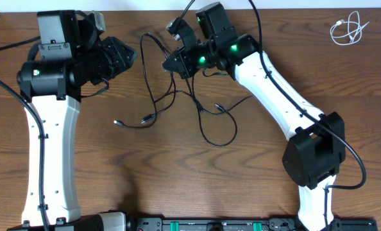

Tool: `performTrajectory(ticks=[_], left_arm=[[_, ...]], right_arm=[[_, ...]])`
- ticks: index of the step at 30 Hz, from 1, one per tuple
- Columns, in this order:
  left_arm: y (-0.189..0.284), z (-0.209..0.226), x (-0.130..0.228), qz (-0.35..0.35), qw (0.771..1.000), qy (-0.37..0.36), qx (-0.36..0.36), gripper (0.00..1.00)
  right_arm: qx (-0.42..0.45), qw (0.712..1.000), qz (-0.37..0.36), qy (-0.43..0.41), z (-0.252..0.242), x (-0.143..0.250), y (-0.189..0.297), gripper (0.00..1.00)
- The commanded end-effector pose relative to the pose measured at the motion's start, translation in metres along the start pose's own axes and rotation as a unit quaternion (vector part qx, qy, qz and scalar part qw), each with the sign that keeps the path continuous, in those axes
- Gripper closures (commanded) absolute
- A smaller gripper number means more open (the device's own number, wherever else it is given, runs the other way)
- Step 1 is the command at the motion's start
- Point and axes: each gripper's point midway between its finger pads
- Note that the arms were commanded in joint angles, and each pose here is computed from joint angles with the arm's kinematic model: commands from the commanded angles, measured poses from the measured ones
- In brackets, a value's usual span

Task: Untangle cables
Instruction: 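Grasp a black cable with the right gripper near the left gripper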

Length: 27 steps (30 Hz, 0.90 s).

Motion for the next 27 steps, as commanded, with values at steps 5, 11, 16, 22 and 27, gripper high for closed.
performTrajectory(ticks=[5, 11, 16, 22, 27], left_arm=[[-0.001, 0.009, 0.004, 0.006, 1.000, -0.019, -0.017, 0.67], [-0.020, 0.020, 0.009, 0.030, 0.999, -0.034, -0.026, 0.58], [-0.052, 0.020, 0.013, 0.059, 0.996, -0.069, -0.010, 0.46], [-0.093, -0.009, 0.018, 0.080, 0.986, -0.119, 0.083, 0.39], [-0.104, -0.022, 0.011, 0.068, 0.981, -0.129, 0.130, 0.39]], right_arm=[[0.044, 0.998, -0.040, 0.007, 0.011, -0.019, 0.052, 0.99], [0.050, 0.997, -0.054, 0.020, 0.035, -0.018, 0.099, 0.99], [0.053, 0.998, -0.031, 0.016, 0.039, -0.005, 0.100, 0.99], [0.055, 0.998, -0.017, 0.009, 0.038, 0.003, 0.098, 0.99], [0.065, 0.998, -0.013, 0.004, 0.035, 0.006, 0.098, 0.99]])
Point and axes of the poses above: each gripper's point midway between its finger pads, its own y axis back along the fingers, its own z axis along the line the jaws close on, x = y × z, and after that the axes turned 11 degrees about -y, right-handed
